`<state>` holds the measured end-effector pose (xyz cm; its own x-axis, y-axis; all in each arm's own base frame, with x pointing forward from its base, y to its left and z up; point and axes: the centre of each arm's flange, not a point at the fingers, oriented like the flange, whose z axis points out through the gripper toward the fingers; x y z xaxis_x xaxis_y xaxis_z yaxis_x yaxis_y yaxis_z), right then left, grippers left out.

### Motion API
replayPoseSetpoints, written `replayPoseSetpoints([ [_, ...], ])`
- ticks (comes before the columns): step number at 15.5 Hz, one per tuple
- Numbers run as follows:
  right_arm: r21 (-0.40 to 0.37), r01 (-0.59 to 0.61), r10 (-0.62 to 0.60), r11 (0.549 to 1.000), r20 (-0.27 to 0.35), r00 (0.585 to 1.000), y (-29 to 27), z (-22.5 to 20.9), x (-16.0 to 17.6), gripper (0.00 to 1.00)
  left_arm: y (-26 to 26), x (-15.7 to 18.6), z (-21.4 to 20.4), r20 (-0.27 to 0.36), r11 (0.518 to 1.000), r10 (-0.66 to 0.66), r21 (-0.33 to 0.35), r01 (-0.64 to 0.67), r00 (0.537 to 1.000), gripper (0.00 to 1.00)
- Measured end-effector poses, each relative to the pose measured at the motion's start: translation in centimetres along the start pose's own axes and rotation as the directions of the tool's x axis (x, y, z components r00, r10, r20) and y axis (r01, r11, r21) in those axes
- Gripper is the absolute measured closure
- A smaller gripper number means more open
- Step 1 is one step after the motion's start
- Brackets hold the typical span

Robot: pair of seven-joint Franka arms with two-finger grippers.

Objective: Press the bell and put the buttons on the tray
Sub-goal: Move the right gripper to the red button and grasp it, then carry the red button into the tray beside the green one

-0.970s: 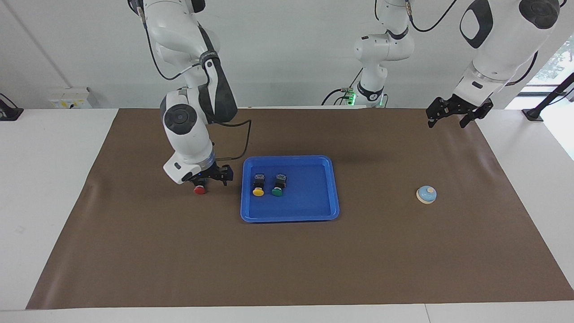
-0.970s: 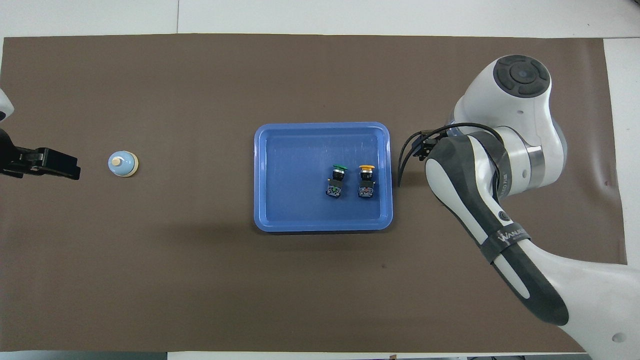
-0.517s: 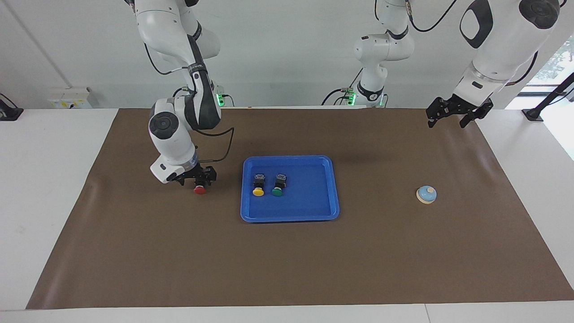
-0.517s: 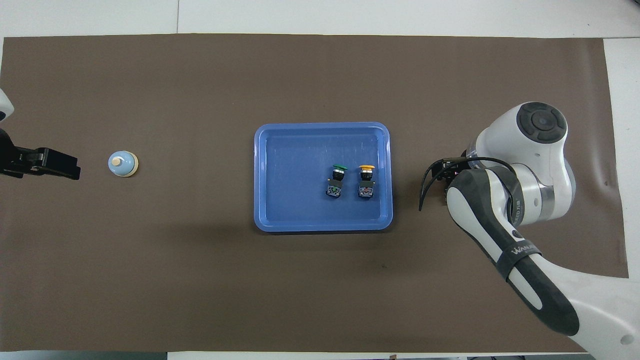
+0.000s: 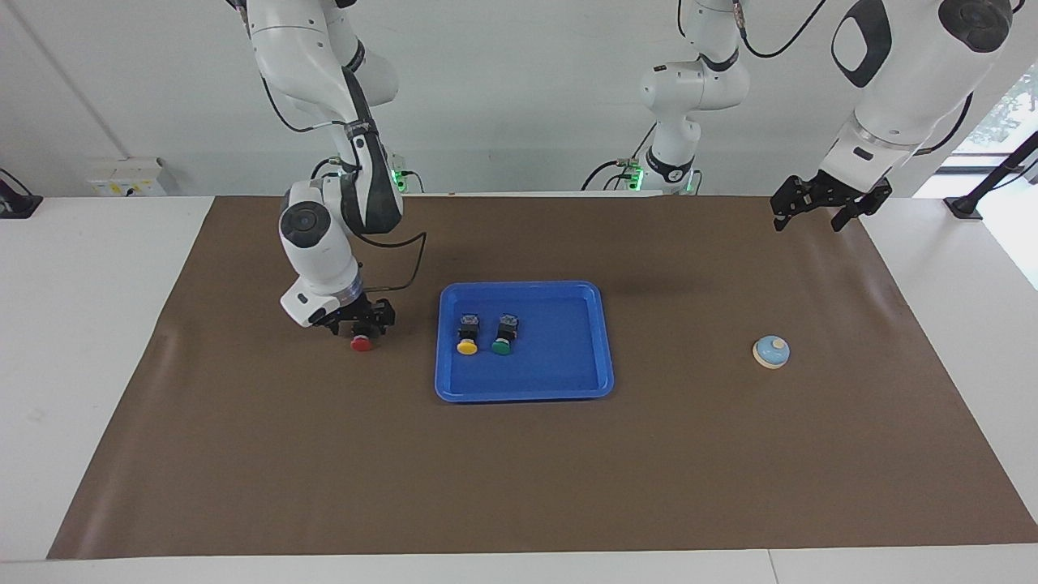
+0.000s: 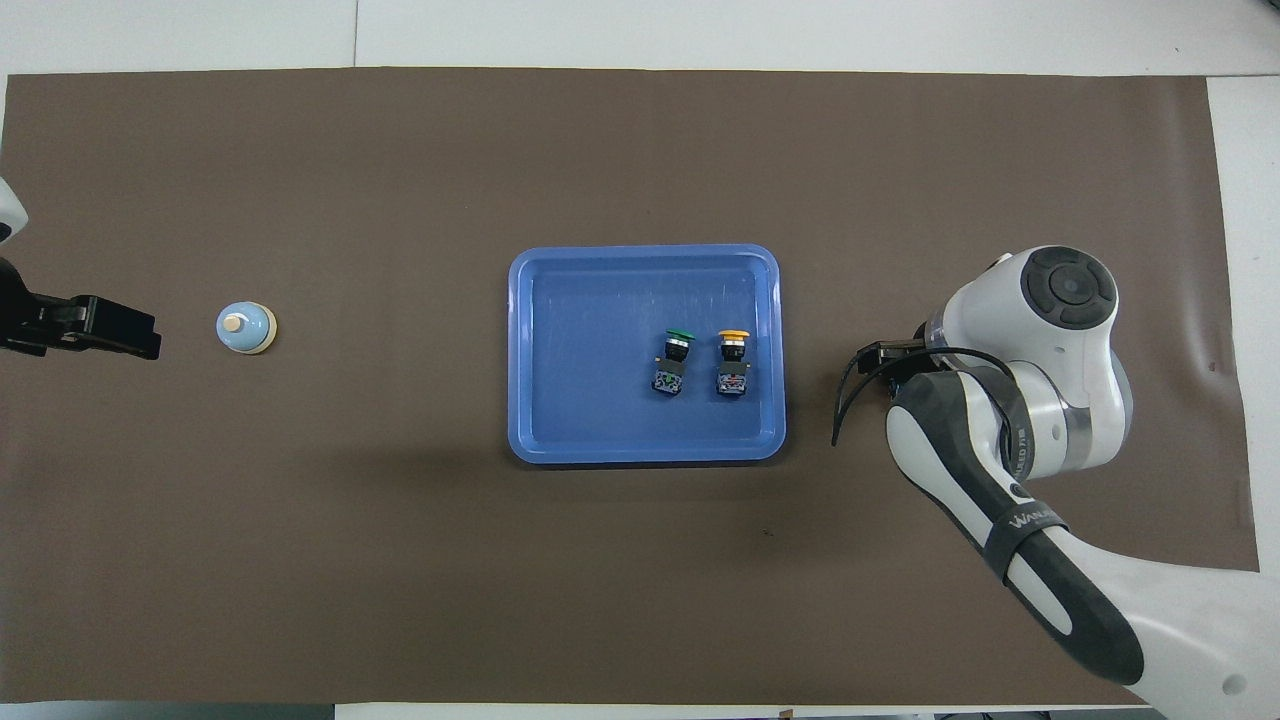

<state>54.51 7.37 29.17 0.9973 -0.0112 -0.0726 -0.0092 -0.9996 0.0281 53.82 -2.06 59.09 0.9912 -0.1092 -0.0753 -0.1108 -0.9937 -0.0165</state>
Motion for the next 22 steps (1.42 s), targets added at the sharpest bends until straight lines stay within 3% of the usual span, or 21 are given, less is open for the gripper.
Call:
replayPoseSetpoints([
  [5, -0.002, 0.000, 0.000, 1.000, 0.014, 1.000, 0.1, 0.6, -0.4, 0.03, 0.0, 0.0, 0.0, 0.000, 1.000, 0.000, 0.000, 0.000, 1.000, 0.00],
  [9, -0.001, 0.001, -0.001, 1.000, 0.012, 1.000, 0.0, 0.7, -0.5, 0.44, 0.0, 0.0, 0.0, 0.000, 1.000, 0.000, 0.000, 0.000, 1.000, 0.00],
  [11, 0.002, 0.007, -0.007, 1.000, -0.001, 1.000, -0.3, 0.5, -0.4, 0.58, 0.0, 0.0, 0.0, 0.000, 1.000, 0.000, 0.000, 0.000, 1.000, 0.00],
  [15, 0.022, 0.019, -0.019, 1.000, -0.032, 0.999, -2.1, -2.4, 1.4, 0.58, 0.0, 0.0, 0.0, 0.000, 1.000, 0.000, 0.000, 0.000, 1.000, 0.00],
  [17, 0.081, 0.016, -0.014, 0.997, -0.024, 1.000, -4.9, -5.6, 2.8, 0.58, 0.0, 0.0, 0.0, 0.000, 1.000, 0.000, 0.000, 0.000, 1.000, 0.00],
  [22, 0.115, -0.065, 0.065, 0.991, 0.003, 0.998, -16.7, -9.6, 2.9, 0.58, 0.0, 0.0, 0.0, 0.000, 1.000, 0.000, 0.000, 0.000, 1.000, 0.00],
])
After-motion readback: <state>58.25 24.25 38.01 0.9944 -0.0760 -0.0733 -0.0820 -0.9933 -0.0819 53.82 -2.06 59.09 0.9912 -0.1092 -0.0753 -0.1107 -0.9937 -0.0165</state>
